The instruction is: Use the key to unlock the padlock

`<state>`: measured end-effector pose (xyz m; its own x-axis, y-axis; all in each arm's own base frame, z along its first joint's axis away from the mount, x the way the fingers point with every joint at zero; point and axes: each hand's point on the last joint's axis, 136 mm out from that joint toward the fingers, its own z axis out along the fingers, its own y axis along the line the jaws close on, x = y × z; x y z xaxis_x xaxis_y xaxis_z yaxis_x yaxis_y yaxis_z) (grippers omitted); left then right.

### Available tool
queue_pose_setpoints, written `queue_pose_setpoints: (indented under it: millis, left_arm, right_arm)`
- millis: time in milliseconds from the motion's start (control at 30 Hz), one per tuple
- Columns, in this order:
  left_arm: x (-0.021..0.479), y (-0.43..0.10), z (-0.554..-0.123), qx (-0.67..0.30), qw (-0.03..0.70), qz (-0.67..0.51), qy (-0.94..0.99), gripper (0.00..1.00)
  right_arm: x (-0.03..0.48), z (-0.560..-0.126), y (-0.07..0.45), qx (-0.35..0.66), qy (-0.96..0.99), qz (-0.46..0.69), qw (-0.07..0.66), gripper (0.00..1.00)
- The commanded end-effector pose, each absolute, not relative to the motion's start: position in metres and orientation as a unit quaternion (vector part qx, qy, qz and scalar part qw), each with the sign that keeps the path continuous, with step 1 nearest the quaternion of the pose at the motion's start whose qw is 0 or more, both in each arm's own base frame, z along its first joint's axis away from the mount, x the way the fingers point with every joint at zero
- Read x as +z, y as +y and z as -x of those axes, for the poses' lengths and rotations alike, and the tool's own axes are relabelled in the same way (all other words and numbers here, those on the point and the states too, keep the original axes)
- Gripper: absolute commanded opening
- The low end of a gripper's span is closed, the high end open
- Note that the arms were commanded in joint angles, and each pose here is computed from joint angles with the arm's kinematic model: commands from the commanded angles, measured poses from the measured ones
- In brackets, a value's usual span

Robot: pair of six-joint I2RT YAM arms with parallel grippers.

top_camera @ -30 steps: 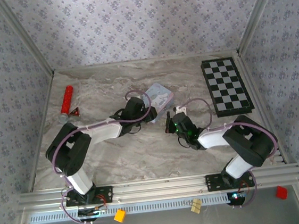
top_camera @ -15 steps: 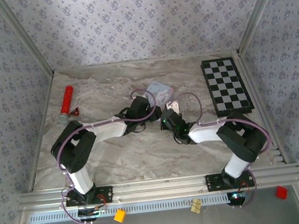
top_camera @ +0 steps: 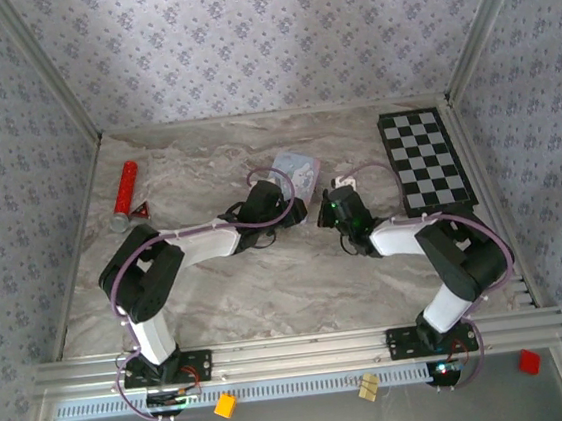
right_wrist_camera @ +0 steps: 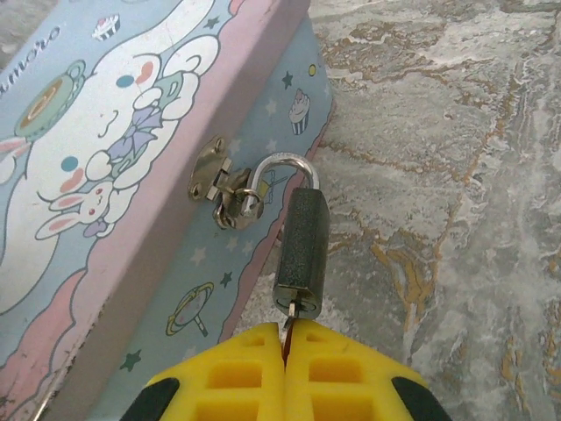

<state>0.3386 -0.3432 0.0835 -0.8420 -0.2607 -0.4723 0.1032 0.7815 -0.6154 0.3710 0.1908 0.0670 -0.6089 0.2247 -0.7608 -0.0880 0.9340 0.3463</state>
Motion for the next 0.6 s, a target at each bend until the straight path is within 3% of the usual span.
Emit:
queue_pose_setpoints:
  millis: [0,167,300,567]
  left_arm:
    - [0.050,-0.333,-0.321,-0.287,0.235,0.040,0.928,0.56]
    - [0.051,-0.334,-0.325,-0.291,0.238,0.044,0.926,0.56]
    - [0.052,-0.336,-0.328,-0.293,0.237,0.043,0.925,0.56]
    - [0.051,-0.337,-0.324,-0.296,0.231,0.042,0.926,0.56]
  right_arm:
    - [0.082,-0.379,0.185,0.216,0.861,-0.051,0.458,0.00]
    - [0.082,-0.364,0.204,0.266,0.847,-0.023,0.459,0.00]
    - [0.072,-0.355,0.207,0.245,0.854,-0.005,0.460,0.00]
    - [0.085,-0.374,0.213,0.243,0.846,-0.023,0.474,0.00]
